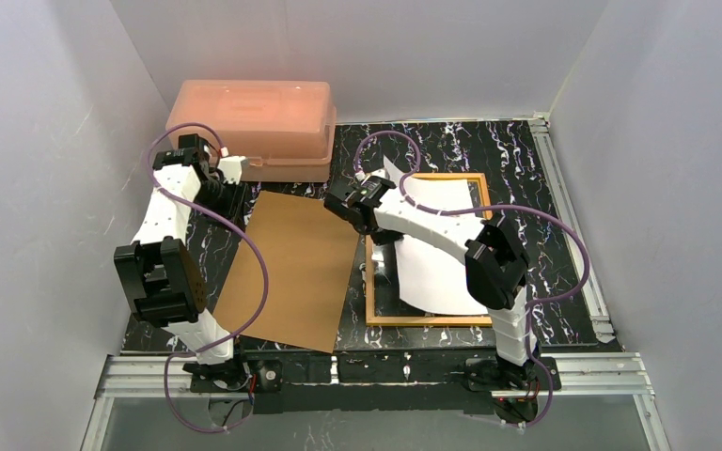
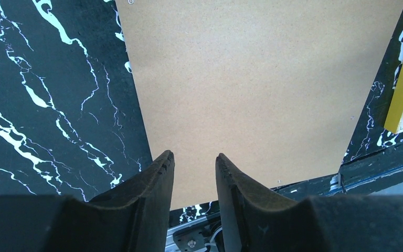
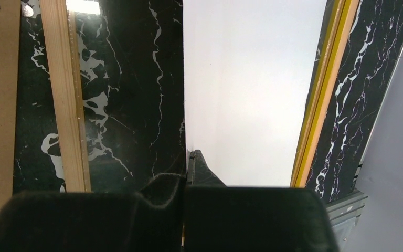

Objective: Put the photo into the frame
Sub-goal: Turn over the photo from the photo frame.

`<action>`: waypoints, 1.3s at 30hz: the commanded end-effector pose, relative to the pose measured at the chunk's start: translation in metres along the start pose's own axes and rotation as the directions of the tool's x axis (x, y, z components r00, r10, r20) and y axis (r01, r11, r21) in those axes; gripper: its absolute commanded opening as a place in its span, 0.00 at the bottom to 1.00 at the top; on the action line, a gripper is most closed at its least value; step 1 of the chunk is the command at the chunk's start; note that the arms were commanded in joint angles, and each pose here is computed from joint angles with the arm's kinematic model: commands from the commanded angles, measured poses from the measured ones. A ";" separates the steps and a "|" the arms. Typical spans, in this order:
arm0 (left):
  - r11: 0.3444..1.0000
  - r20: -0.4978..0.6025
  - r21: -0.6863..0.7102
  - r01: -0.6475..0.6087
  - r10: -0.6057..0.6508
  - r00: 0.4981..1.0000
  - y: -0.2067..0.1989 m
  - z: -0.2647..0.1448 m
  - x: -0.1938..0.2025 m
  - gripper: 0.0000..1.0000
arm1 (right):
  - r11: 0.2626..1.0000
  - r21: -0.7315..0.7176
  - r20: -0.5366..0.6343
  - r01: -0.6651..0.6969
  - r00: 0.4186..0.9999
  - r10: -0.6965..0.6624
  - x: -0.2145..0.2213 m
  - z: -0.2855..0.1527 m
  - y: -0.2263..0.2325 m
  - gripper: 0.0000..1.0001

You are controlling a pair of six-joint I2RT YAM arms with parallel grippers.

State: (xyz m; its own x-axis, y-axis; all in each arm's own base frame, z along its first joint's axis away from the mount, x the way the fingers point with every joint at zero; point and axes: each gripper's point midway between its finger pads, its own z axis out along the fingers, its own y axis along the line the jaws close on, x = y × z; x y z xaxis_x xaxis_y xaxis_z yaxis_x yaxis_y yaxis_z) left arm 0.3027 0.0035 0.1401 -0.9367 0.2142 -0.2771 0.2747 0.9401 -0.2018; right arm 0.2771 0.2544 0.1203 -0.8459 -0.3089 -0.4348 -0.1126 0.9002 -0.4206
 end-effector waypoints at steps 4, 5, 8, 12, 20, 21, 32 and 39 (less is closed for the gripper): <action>1.000 0.010 0.010 -0.021 0.021 1.000 -0.006 -0.005 0.004 0.33 | 0.995 0.028 0.103 -0.094 0.991 0.090 -0.027 -0.010 -0.014 0.01; 1.000 0.009 0.012 -0.021 0.021 1.000 -0.006 -0.005 0.004 0.33 | 0.995 0.035 0.103 -0.092 0.991 0.088 -0.027 -0.009 -0.016 0.01; 1.000 0.008 0.008 -0.022 0.022 1.000 -0.005 -0.005 0.003 0.33 | 0.994 0.049 0.095 -0.095 0.991 0.090 -0.025 -0.005 -0.022 0.01; 1.000 0.009 0.012 -0.021 0.021 1.000 -0.006 -0.005 0.003 0.33 | 0.993 0.055 0.091 -0.105 0.991 0.099 -0.023 0.000 -0.027 0.01; 1.000 0.006 0.011 -0.023 0.023 1.000 -0.005 -0.004 0.003 0.32 | 0.989 0.070 0.070 -0.127 0.990 0.122 -0.006 0.004 -0.044 0.01; 1.000 0.006 0.011 -0.023 0.022 1.000 -0.005 -0.004 0.003 0.32 | 0.989 0.066 0.070 -0.132 0.989 0.128 -0.004 0.005 -0.045 0.01; 1.000 0.007 0.011 -0.025 0.025 1.000 -0.006 -0.004 0.004 0.31 | 0.985 0.054 0.063 -0.166 0.985 0.163 0.004 0.011 -0.043 0.01; 1.000 0.008 0.014 -0.021 0.021 1.000 -0.005 -0.004 0.002 0.31 | 0.987 0.070 0.077 -0.146 0.987 0.141 -0.005 0.012 -0.042 0.01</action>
State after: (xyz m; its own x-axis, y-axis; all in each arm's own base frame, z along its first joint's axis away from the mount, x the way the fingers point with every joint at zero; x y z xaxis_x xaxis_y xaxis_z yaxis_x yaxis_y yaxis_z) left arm 0.3023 0.0036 0.1376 -0.9356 0.2199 -0.2763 0.2800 0.9387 -0.2011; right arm 0.2824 0.2138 0.1144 -0.8382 -0.2221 -0.4980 0.0094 0.9072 -0.4205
